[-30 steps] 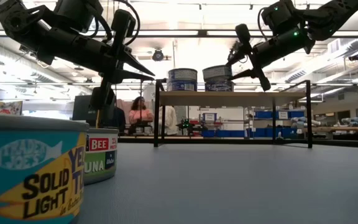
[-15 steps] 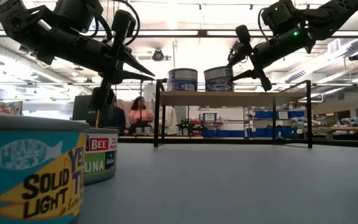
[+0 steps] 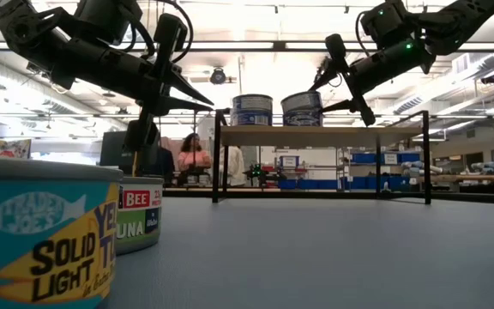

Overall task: Stack canned seafood by type on shelf
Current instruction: Stack the blue tuna can on top of the blue tuna can on the shelf

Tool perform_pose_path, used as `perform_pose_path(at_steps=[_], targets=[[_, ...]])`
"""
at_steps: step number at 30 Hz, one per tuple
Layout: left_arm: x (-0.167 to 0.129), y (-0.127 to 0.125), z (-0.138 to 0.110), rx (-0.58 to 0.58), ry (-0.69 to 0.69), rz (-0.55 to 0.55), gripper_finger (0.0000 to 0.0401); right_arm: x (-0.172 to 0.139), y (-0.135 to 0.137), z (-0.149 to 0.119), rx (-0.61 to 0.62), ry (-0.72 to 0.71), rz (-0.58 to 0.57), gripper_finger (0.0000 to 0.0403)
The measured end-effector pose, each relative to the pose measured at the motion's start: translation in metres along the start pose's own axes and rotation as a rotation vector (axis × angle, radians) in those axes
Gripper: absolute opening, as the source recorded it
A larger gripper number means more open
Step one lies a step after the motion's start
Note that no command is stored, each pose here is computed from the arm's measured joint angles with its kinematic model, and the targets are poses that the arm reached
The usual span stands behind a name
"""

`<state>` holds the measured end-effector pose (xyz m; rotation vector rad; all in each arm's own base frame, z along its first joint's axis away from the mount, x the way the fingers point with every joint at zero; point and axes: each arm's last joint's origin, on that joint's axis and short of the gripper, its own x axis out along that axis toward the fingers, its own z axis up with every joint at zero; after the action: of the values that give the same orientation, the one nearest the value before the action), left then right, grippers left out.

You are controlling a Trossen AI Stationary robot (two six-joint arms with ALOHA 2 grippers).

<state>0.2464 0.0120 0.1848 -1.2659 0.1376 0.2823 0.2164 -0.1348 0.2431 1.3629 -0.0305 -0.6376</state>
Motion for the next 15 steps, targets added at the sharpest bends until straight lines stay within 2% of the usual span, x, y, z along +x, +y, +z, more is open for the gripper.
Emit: perform_pose_path(at_steps=[15], targets=[[0.0,0.0,0.0,-0.001,0.001,-0.001,0.0026,-0.0032,-0.0031,0.0054,-0.076,0.055,-0.004,0.0205]])
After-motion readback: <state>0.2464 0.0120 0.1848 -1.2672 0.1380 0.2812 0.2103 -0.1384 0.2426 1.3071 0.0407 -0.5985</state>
